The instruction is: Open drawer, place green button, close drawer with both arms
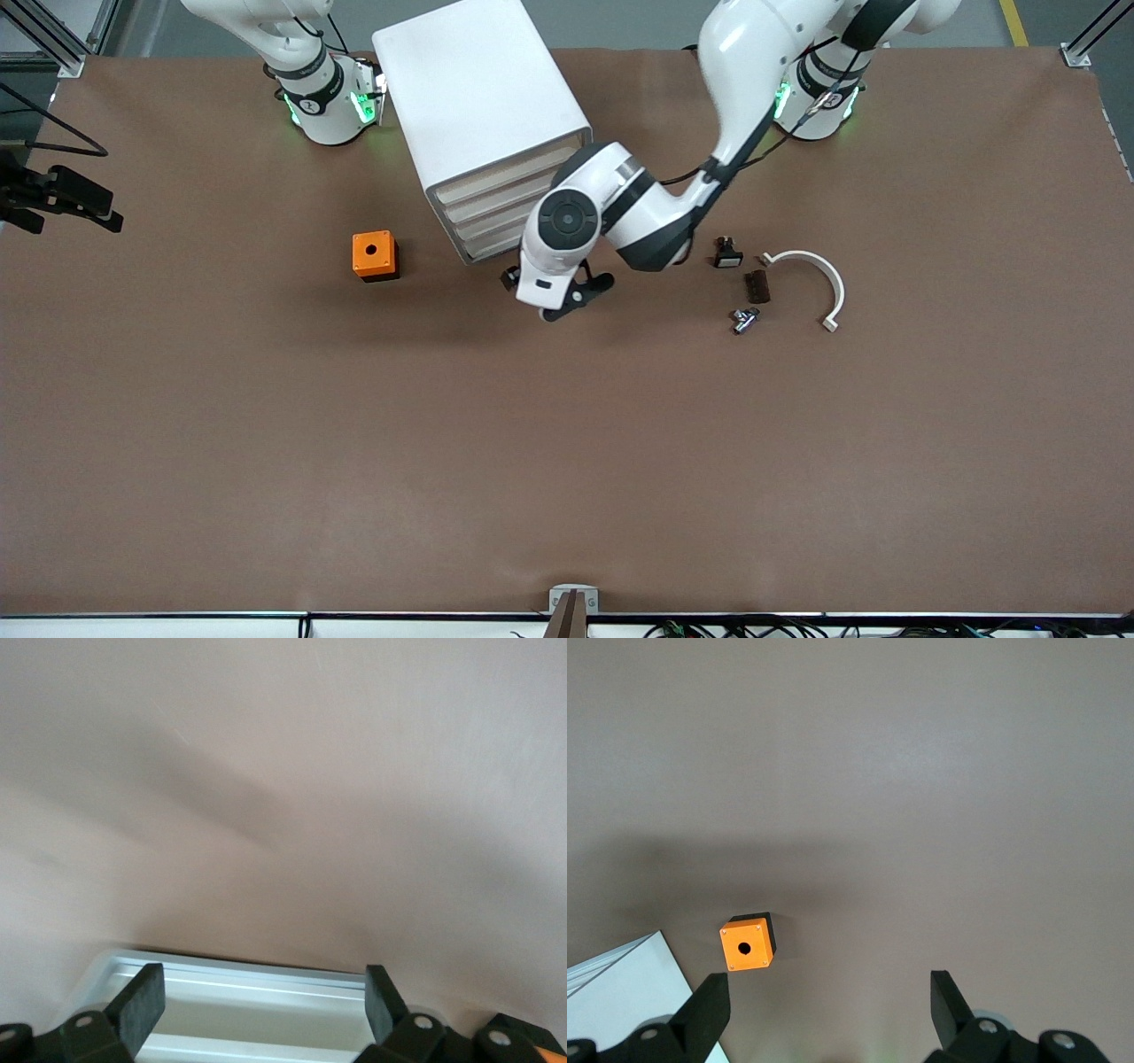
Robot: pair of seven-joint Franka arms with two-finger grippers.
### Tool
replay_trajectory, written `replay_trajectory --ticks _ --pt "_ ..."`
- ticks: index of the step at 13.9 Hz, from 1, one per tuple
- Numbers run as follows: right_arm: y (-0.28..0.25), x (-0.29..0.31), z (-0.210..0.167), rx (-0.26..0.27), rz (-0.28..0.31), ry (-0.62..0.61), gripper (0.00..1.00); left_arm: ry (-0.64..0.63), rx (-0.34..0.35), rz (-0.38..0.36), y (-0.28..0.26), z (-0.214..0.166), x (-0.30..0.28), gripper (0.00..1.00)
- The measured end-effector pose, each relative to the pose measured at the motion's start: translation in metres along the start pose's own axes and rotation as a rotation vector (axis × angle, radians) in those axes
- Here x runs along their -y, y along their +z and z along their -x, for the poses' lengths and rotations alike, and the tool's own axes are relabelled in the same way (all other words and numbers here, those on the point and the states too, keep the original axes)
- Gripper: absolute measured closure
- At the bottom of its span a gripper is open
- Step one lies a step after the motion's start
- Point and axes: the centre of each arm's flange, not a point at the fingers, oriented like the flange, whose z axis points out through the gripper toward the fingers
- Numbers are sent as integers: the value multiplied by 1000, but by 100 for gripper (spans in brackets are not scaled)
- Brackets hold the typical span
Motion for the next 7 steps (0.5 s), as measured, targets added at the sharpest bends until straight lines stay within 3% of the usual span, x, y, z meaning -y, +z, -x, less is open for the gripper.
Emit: replay_trajectory --ticks 3,7 --pt "-1 0 0 -4 0 -2 0 92 -50 -43 -105 -38 52 0" --pt "3 -4 1 1 -1 4 0 202 -56 -56 -207 -94 138 0"
